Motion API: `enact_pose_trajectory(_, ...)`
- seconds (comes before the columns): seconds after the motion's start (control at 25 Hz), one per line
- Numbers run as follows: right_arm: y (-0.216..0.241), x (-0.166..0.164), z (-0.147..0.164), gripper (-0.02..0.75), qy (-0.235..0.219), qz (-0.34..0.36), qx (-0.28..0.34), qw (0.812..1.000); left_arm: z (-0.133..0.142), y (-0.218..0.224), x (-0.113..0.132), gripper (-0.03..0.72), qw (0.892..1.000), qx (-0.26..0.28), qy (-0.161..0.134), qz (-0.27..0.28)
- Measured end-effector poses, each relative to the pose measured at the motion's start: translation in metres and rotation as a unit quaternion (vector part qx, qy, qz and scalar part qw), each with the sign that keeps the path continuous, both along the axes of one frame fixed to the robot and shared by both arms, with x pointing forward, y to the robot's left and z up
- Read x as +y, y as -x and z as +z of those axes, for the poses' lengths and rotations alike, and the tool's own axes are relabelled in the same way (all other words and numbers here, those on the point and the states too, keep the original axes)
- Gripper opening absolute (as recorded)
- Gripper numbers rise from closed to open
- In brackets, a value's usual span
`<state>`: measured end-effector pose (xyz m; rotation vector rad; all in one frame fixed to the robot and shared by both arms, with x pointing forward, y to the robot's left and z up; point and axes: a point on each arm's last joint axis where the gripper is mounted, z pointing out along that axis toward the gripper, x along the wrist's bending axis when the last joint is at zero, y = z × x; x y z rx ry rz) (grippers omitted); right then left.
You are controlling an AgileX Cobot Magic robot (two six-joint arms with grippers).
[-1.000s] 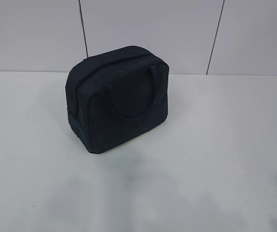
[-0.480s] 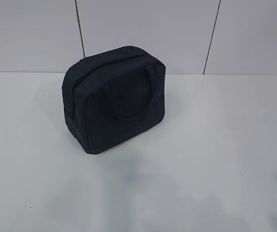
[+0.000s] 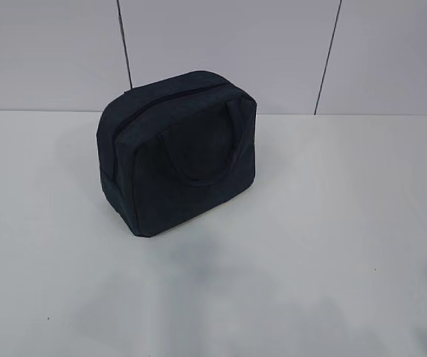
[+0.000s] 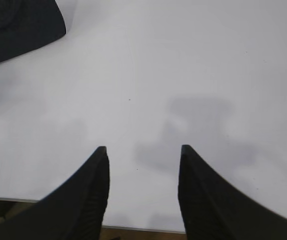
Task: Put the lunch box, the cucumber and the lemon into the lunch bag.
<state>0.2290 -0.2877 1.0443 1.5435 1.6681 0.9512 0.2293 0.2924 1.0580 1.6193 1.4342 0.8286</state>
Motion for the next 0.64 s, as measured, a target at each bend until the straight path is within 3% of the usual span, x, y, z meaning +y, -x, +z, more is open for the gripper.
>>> enact_pose_trajectory(0.64, 0.0000, 0.0000, 0.0000, 0.366, 0.000, 0.000, 0.000, 1.000, 0.0000, 0.0000, 0.0000, 0.465, 1.000, 0.000, 0.000, 0.000)
